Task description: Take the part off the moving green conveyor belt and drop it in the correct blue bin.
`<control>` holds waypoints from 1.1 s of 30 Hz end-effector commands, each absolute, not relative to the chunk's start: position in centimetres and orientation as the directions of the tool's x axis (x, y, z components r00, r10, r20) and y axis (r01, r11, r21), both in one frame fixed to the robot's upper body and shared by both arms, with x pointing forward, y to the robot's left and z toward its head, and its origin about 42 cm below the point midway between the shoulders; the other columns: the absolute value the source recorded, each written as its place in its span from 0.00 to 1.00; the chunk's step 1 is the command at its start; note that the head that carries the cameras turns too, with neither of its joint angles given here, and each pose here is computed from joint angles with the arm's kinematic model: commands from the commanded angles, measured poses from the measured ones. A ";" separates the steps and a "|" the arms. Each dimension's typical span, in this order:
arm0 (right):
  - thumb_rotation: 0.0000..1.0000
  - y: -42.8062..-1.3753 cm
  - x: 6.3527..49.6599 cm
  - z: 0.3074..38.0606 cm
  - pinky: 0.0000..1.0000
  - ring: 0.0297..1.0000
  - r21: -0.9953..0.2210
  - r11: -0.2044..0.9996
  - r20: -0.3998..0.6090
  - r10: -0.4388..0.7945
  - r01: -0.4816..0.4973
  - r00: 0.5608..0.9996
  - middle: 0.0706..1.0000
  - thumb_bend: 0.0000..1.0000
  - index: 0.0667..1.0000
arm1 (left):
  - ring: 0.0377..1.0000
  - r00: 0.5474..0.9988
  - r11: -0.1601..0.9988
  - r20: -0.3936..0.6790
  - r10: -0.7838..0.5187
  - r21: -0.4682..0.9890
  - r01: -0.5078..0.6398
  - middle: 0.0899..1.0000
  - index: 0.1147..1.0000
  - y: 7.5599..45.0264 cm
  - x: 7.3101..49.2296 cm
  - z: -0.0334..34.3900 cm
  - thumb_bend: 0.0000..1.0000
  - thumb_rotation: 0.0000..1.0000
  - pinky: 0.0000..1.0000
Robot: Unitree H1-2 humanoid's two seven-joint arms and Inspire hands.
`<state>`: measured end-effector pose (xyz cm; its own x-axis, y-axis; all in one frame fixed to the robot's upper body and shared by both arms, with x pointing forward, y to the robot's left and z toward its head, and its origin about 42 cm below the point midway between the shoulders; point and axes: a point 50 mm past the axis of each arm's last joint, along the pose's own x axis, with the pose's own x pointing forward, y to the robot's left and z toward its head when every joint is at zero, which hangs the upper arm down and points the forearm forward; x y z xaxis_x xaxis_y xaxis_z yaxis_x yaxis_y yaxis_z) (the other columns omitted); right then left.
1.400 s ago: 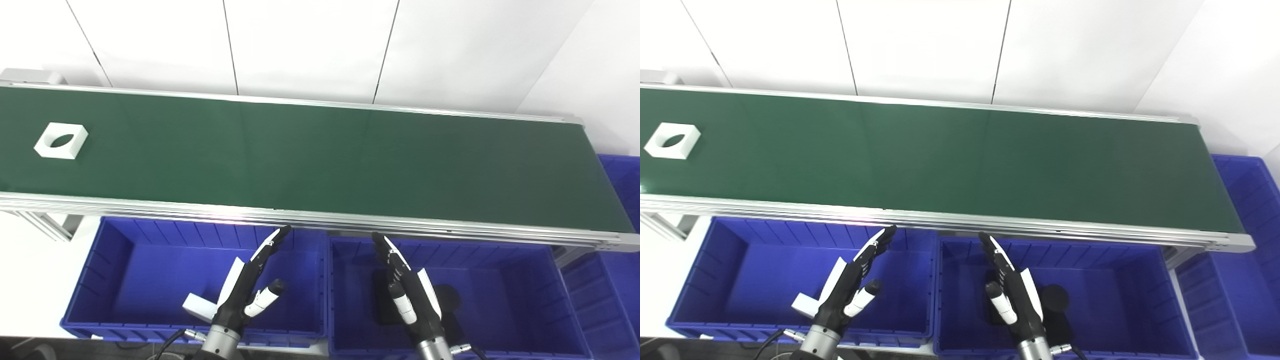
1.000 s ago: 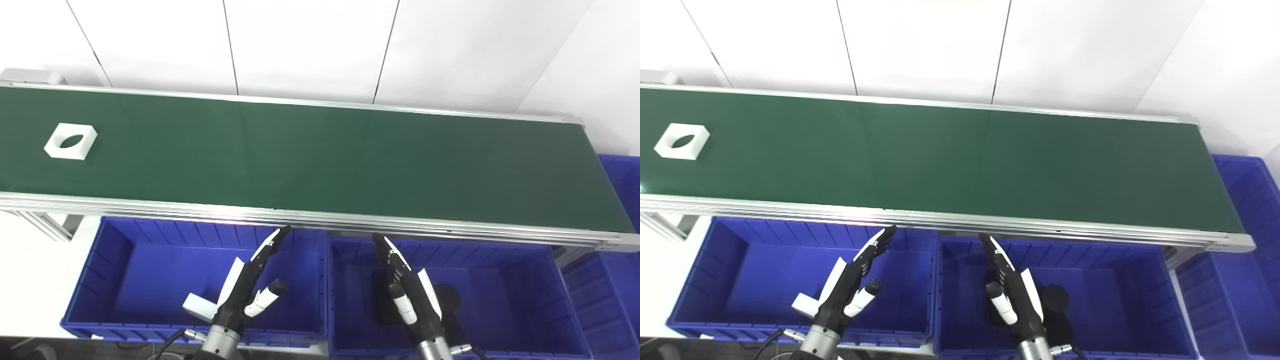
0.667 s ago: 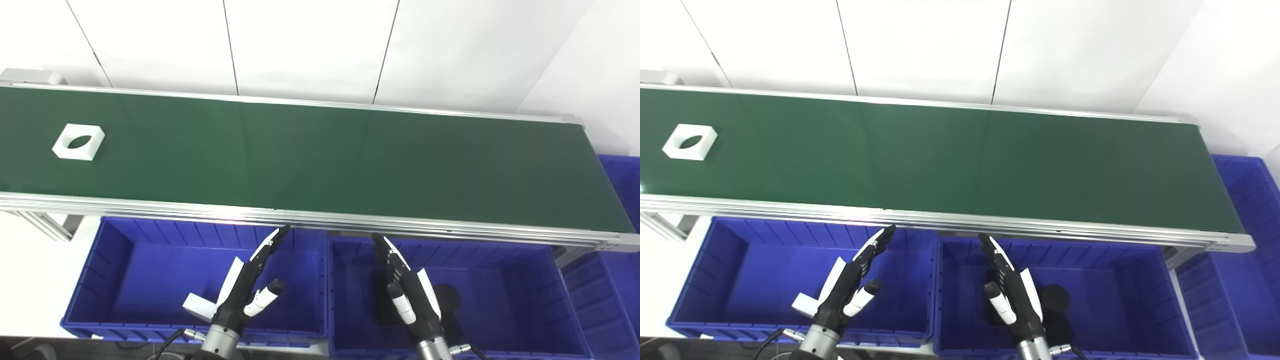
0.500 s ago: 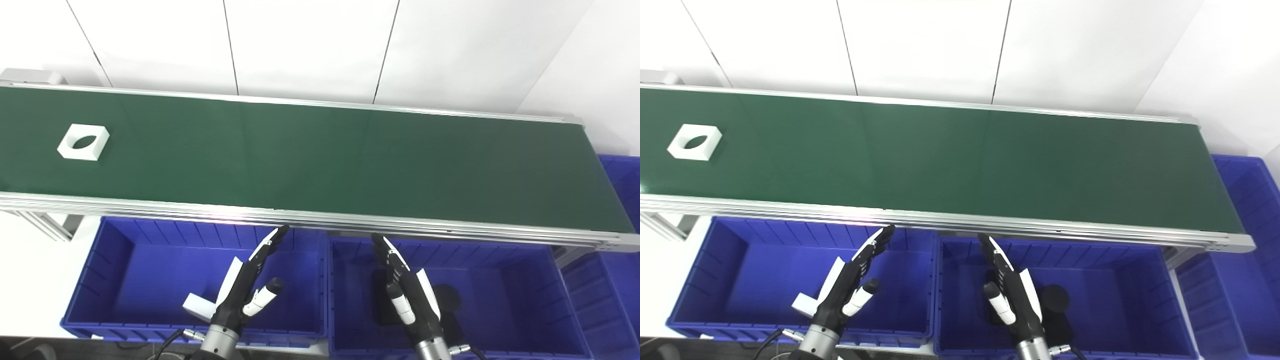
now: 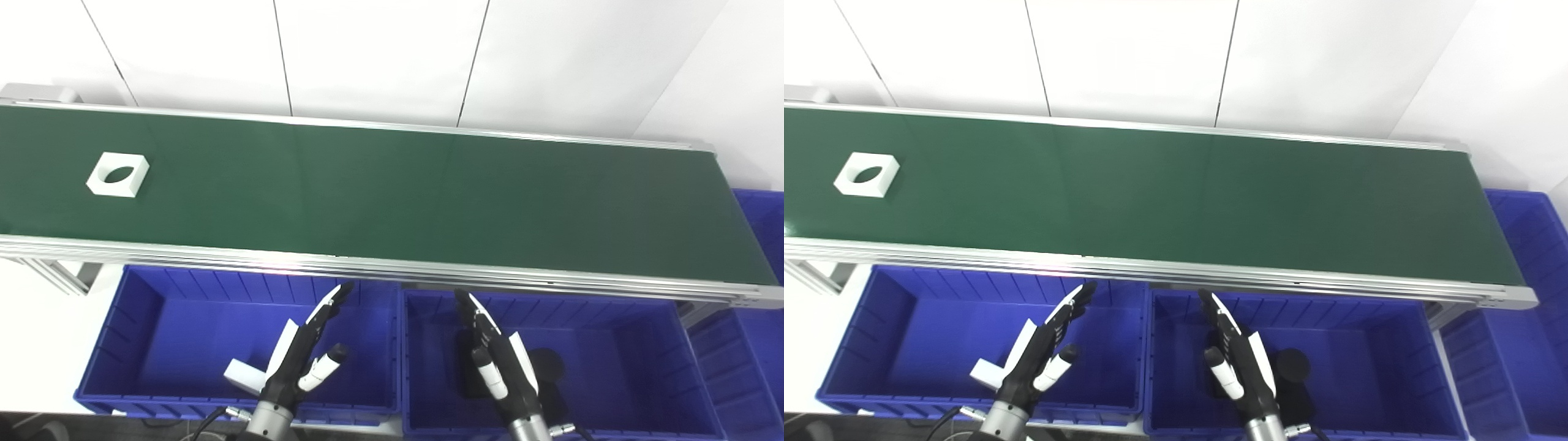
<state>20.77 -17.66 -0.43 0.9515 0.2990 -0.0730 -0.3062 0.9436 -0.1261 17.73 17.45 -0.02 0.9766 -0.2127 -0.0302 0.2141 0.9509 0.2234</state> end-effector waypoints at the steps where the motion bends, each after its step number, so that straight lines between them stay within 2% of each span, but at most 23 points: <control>1: 1.00 -17.7 21.7 0.3 0.97 0.95 -0.119 0.944 -0.009 0.309 -0.307 0.951 0.95 0.92 0.93 | 0.92 0.976 0.953 0.036 -0.214 0.226 0.201 0.93 0.90 17.1 18.7 0.7 0.84 1.00 0.89; 11: 1.00 -18.5 21.9 -0.5 0.98 0.97 -0.119 0.942 -0.044 0.312 -0.315 0.949 0.96 0.89 0.94 | 0.92 0.977 0.946 0.023 -0.214 0.255 0.201 0.93 0.88 16.1 19.0 -0.3 0.84 1.00 0.89; 27: 1.00 -18.8 22.0 -0.9 0.99 0.98 -0.119 0.943 -0.060 0.306 -0.312 0.950 0.97 0.94 0.94 | 0.91 0.976 0.941 0.029 -0.216 0.272 0.200 0.91 0.87 15.8 19.1 -0.6 0.84 1.00 0.89; 33: 1.00 -18.6 22.2 -1.0 0.98 0.97 -0.129 0.942 -0.061 0.306 -0.311 0.950 0.96 0.93 0.94 | 0.92 0.971 0.950 0.065 -0.231 0.230 0.210 0.92 0.87 15.5 19.0 0.7 0.86 1.00 0.89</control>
